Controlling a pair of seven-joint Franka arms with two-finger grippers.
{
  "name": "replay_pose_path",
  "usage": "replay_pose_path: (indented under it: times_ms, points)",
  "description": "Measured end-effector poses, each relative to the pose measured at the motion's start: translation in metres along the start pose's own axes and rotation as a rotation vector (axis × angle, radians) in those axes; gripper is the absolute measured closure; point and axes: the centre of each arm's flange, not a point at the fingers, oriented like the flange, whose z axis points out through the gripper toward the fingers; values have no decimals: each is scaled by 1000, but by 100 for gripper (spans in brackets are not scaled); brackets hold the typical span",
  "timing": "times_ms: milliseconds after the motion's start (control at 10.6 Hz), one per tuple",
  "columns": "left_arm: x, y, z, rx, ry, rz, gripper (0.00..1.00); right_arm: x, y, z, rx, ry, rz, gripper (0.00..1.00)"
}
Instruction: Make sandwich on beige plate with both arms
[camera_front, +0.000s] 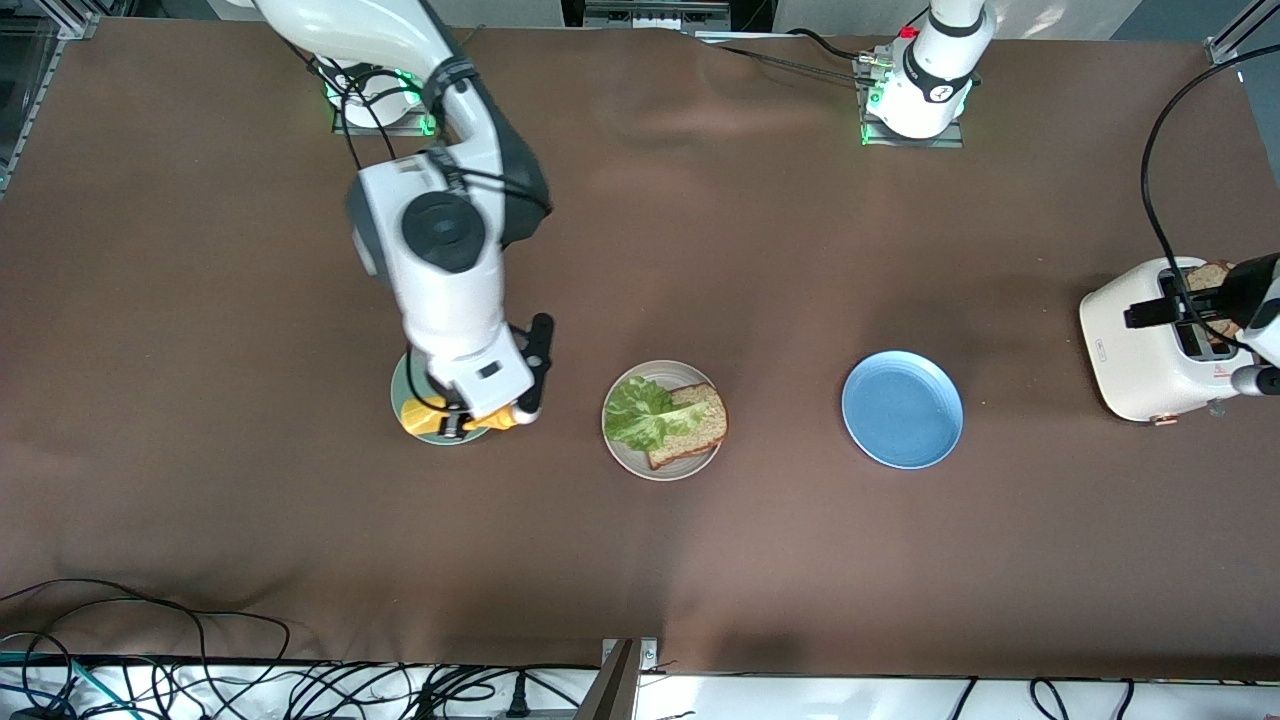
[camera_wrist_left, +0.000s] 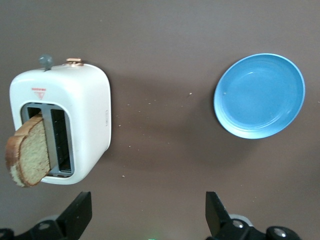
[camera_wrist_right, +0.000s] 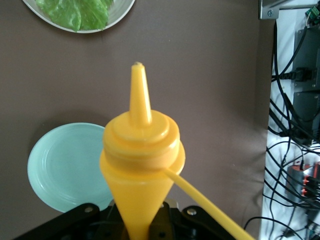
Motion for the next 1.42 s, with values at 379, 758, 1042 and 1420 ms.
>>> replay_pose_path:
  times_ms: [379,758,1042,1420]
  points:
    - [-7,-100,20,30,-45,-23,0,-122,45,24,221,322,-23,92]
    - [-1,-159,69,11,-116,-25,0,-208,38,74,434,671,-63,92]
    - [22,-165,108,49,-145,2,0,-256,2,140,481,875,-146,92]
    - [36,-176,146,38,-175,1,0,-353,-49,222,363,1075,-252,92]
